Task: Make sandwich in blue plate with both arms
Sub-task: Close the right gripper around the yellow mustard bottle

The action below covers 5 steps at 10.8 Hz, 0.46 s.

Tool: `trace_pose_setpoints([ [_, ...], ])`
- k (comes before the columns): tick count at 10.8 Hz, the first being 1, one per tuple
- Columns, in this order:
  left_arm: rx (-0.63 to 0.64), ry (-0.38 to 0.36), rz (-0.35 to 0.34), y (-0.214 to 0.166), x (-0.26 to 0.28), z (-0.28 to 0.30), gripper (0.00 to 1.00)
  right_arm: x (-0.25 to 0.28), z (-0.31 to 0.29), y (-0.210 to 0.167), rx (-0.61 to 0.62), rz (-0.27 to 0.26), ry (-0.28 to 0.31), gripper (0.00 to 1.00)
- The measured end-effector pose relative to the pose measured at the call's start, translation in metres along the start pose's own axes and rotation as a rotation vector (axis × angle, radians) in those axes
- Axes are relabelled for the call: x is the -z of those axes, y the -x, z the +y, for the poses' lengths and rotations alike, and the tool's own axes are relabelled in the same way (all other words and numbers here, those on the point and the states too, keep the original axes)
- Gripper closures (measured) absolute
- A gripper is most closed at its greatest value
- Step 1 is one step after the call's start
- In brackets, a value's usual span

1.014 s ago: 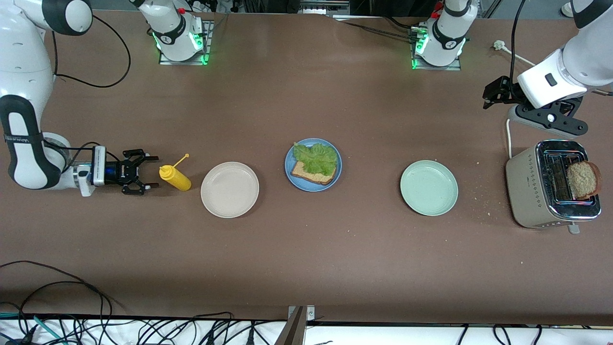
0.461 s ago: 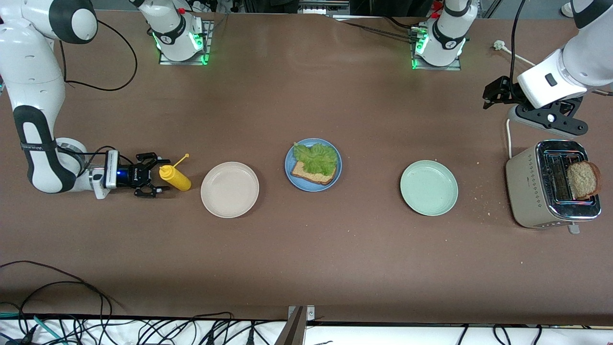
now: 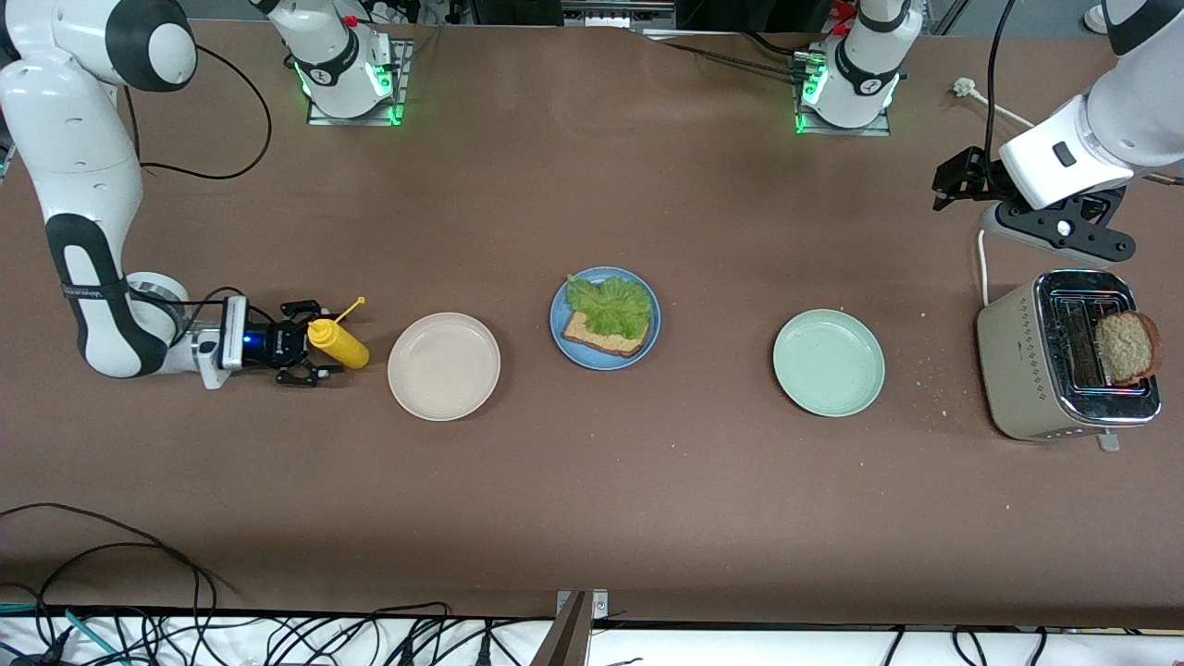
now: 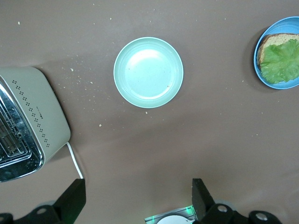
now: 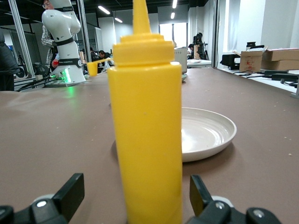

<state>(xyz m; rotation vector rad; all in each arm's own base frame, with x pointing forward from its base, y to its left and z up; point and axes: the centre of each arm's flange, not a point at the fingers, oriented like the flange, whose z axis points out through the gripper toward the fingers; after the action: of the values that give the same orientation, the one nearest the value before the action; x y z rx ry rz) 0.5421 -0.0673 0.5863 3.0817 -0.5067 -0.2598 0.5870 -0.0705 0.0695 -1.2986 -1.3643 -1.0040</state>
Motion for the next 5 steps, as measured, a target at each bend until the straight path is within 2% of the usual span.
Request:
trace_pose_setpoints([
  [1, 0.000, 0.000, 0.000, 0.000, 0.000, 0.000, 0.00, -0.008, 0.002, 0.001, 0.001, 0.001, -0.001, 0.00],
  [3, 0.000, 0.000, 0.000, 0.000, 0.000, 0.000, 0.00, -0.018, 0.008, -0.003, 0.007, 0.015, 0.009, 0.10],
  [4, 0.000, 0.000, 0.000, 0.000, 0.000, 0.000, 0.00, -0.022, 0.010, -0.005, 0.005, 0.022, 0.015, 0.18],
  [5, 0.000, 0.000, 0.000, 0.000, 0.000, 0.000, 0.00, -0.024, 0.012, -0.006, -0.001, 0.022, 0.015, 0.34],
])
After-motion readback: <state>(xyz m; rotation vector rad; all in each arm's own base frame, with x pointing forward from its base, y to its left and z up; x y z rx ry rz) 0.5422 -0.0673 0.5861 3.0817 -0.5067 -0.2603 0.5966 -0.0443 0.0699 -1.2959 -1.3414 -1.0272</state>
